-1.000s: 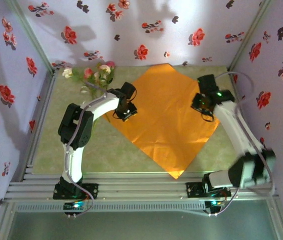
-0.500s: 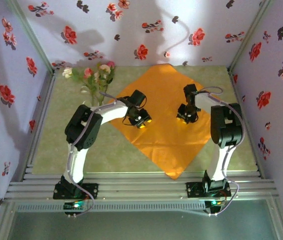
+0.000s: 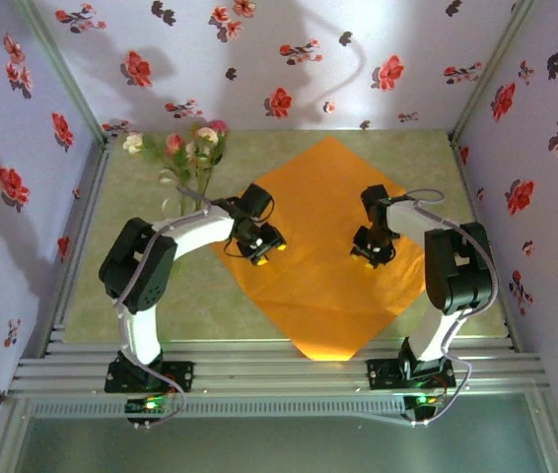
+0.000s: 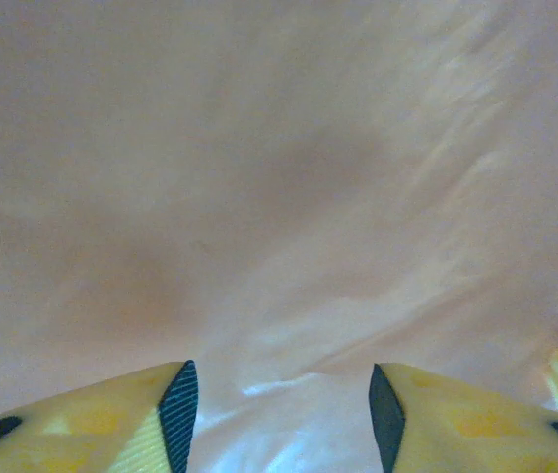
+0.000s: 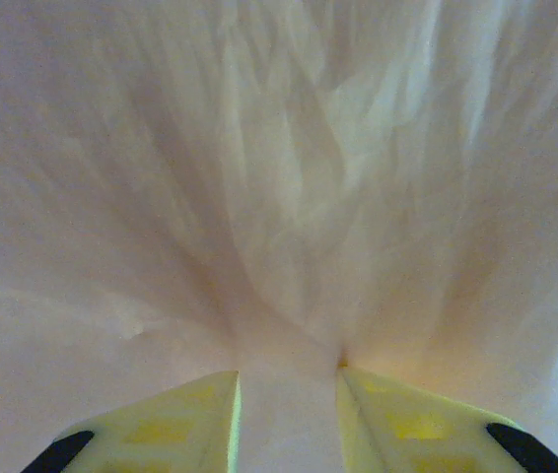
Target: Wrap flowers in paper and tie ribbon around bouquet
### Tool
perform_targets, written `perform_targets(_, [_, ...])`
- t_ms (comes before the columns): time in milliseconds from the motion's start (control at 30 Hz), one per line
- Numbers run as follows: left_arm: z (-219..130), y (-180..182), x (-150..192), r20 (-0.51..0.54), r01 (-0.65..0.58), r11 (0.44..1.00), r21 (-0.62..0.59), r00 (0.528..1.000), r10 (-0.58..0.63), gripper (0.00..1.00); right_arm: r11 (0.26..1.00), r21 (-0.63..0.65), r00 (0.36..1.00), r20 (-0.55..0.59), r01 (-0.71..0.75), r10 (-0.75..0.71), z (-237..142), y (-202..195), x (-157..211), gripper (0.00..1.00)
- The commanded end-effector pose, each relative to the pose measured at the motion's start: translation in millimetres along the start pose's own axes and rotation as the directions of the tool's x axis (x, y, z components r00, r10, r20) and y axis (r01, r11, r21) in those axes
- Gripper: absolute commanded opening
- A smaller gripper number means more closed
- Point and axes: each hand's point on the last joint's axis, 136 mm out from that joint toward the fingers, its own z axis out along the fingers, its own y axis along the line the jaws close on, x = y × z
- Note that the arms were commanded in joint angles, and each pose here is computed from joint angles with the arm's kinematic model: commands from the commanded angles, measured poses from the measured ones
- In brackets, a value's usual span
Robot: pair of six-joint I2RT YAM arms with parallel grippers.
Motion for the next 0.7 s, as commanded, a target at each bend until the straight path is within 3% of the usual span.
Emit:
perform_targets(0, [-76,0,-49,0.173,-0.029,0.999,-0.044,0.984,0.036,0.55,0.999,0.045,0.999,0.045,0.026,-0.028,-17,0,-5,0.35])
perform_targets(200, [-139,39,-143,0.307,0.068,0.996,-0.058,0.950,-0.047,0.58,0.996,0.046,0.995,0.071,0.070,-0.073,-24,11,-2,0.42])
perform_targets(267, [-146,53,-181,0.354,0.077,0.994,-0.083,0.934,-0.043,0.54,0.995,0.033,0.993,0.075,0.091,-0.093,-23,16,0,0.43])
perform_targets(433, [-129,73,-253,0.414,0.085,0.985,-0.149,0.910,-0.016,0.41,0.990,0.025,0.987,0.069,0.140,-0.142,-26,28,5,0.43])
perform_targets(667, [-103,99,-291,0.433,0.177,0.959,-0.220,0.899,-0.067,0.41,0.986,0.042,0.984,0.074,0.161,-0.163,-30,29,4,0.43])
